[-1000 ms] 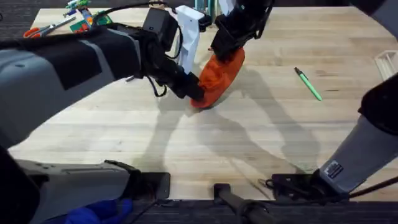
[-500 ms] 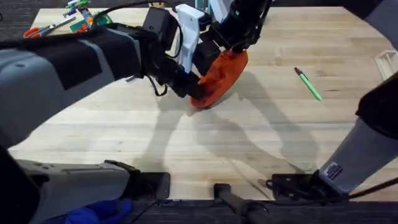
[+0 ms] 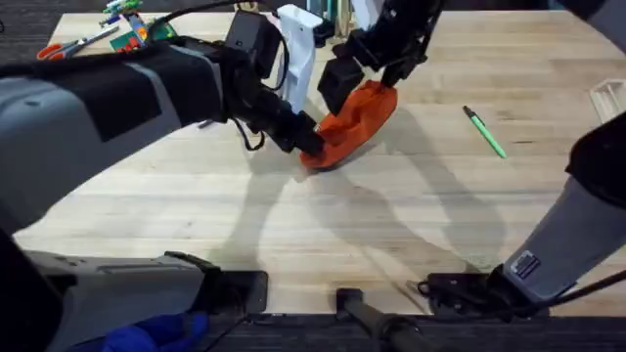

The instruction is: Unzip the bag, pick up the pens from the table one at a time and place them inside, then zip the bag closed.

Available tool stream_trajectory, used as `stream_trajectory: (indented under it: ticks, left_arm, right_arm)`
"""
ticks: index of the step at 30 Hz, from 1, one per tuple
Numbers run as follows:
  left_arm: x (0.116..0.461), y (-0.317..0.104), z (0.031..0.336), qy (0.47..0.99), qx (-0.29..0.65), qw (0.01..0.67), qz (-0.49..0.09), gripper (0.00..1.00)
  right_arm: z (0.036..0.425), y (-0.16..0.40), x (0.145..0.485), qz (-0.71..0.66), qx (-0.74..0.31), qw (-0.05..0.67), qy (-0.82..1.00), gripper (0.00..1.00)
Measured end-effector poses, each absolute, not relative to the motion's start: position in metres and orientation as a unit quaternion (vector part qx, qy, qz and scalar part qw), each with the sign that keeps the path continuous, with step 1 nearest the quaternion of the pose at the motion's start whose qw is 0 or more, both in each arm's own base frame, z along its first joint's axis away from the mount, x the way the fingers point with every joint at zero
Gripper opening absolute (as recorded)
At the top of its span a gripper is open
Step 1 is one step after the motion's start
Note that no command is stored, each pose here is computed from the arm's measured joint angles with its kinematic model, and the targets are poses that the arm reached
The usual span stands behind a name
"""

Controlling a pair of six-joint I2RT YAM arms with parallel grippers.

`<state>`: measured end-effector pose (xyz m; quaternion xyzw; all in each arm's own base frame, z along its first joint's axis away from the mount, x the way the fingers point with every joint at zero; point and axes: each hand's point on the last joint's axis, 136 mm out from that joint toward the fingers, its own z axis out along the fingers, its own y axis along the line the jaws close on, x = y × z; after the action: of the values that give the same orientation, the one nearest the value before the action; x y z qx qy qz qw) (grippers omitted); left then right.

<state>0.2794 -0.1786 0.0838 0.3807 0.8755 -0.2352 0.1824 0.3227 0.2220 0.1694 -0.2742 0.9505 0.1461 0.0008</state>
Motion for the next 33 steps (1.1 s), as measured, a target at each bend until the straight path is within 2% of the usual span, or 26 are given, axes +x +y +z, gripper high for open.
stream_trajectory:
  ticks: [4,9,17,33]
  left_arm:
    - [0.28,-0.18,0.085,0.874,0.382,0.186,-0.237,0.042]
    - [0.288,-0.186,0.091,0.865,0.388,0.207,-0.242,0.042]
    - [0.288,-0.186,0.091,0.866,0.388,0.205,-0.241,0.042]
    - [0.288,-0.185,0.091,0.866,0.388,0.205,-0.24,0.042]
  right_arm:
    - [0.176,0.207,0.322,0.129,-0.262,-0.008,0.956,0.997]
    - [0.196,0.195,0.329,0.118,-0.254,0.01,0.96,0.997]
    - [0.224,0.169,0.333,0.115,-0.234,0.032,0.965,0.998]
    - [0.226,0.123,0.344,0.108,-0.177,0.029,0.978,0.996]
